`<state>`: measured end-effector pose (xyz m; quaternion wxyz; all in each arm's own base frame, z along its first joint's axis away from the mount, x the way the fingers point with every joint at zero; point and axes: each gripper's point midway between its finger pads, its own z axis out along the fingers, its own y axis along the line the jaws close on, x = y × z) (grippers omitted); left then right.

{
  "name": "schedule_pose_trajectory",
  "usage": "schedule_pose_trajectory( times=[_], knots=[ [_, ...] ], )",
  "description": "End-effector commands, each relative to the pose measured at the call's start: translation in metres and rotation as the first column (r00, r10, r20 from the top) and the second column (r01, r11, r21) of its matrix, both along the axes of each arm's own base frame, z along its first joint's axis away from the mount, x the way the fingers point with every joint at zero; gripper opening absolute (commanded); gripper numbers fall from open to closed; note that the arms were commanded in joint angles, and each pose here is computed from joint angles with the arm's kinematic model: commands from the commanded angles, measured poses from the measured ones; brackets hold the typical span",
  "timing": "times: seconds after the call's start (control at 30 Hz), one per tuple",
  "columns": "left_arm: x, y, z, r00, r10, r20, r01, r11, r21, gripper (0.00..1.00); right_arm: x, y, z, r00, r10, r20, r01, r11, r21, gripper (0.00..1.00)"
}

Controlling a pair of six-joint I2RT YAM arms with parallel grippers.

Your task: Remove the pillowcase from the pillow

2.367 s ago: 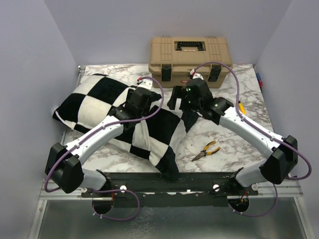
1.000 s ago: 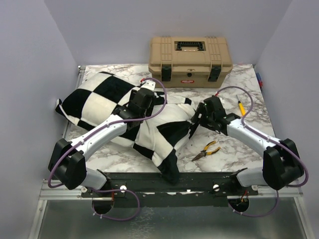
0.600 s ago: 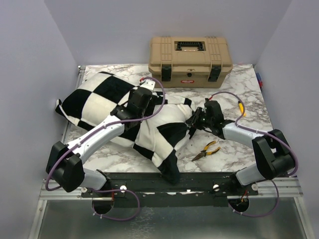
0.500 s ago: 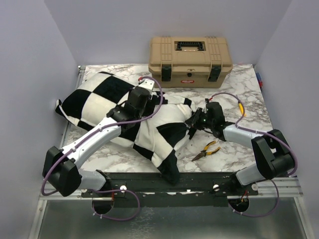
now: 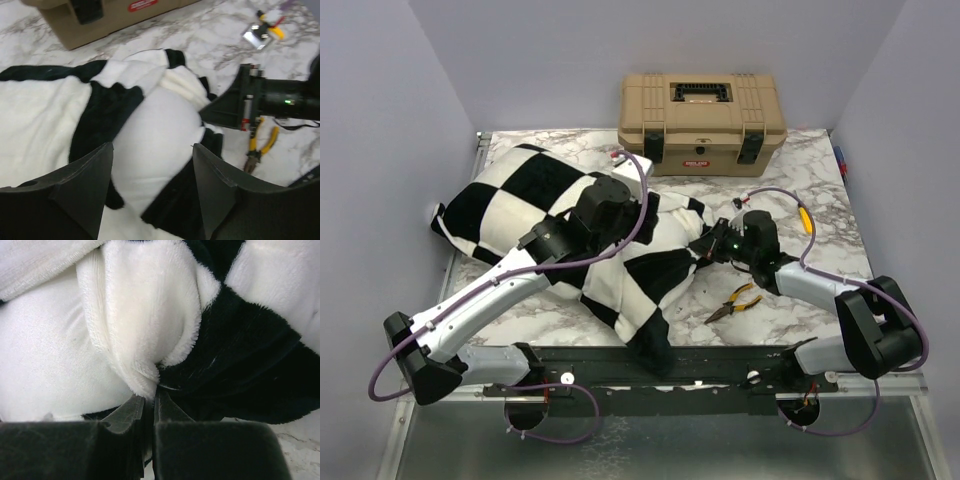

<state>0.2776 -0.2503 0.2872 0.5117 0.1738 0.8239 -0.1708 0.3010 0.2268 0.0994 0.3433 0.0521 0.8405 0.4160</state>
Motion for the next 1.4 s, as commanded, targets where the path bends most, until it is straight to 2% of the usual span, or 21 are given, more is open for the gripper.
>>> schedule_pose_trajectory(
  times=[0.0,0.17,0.33,0.7,1.0,1.1,1.37],
  knots=[
    [-0.029,-0.039,0.025,0.997,-0.075,-0.003,0.075,0.997,-0.018,0.66,-0.014,0.008,0.004,0.998,0.065,0.006,-0.065,0.997,0.029,0.05],
    [-0.038,-0.095,0.0,0.99,-0.14,-0.032,0.143,0.984,0.102,0.66,-0.016,0.002,-0.006,0.999,0.04,-0.015,-0.039,0.999,0.012,0.05],
    [-0.023,-0.114,-0.046,0.991,-0.107,-0.075,0.12,0.97,0.211,0.67,-0.02,0.0,-0.006,0.999,0.027,-0.019,-0.027,0.999,0.018,0.04],
    [0.027,-0.096,-0.109,0.994,0.111,0.008,-0.102,0.89,0.445,0.77,-0.025,-0.008,-0.008,1.0,0.007,-0.004,-0.008,1.0,-0.006,0.04],
    [0.052,-0.057,-0.163,0.973,0.228,-0.047,-0.173,0.844,0.509,0.79,-0.028,-0.01,-0.017,1.0,0.012,-0.01,-0.012,1.0,-0.023,0.04],
    [0.049,-0.049,-0.181,0.969,0.232,-0.087,-0.152,0.835,0.53,0.79,-0.029,-0.01,-0.02,1.0,0.015,-0.017,-0.015,1.0,-0.023,0.04],
    [0.012,-0.042,-0.229,0.952,0.161,-0.26,0.001,0.85,0.527,0.77,-0.026,-0.01,-0.024,1.0,0.009,-0.024,-0.009,0.999,-0.032,0.04]
  ],
)
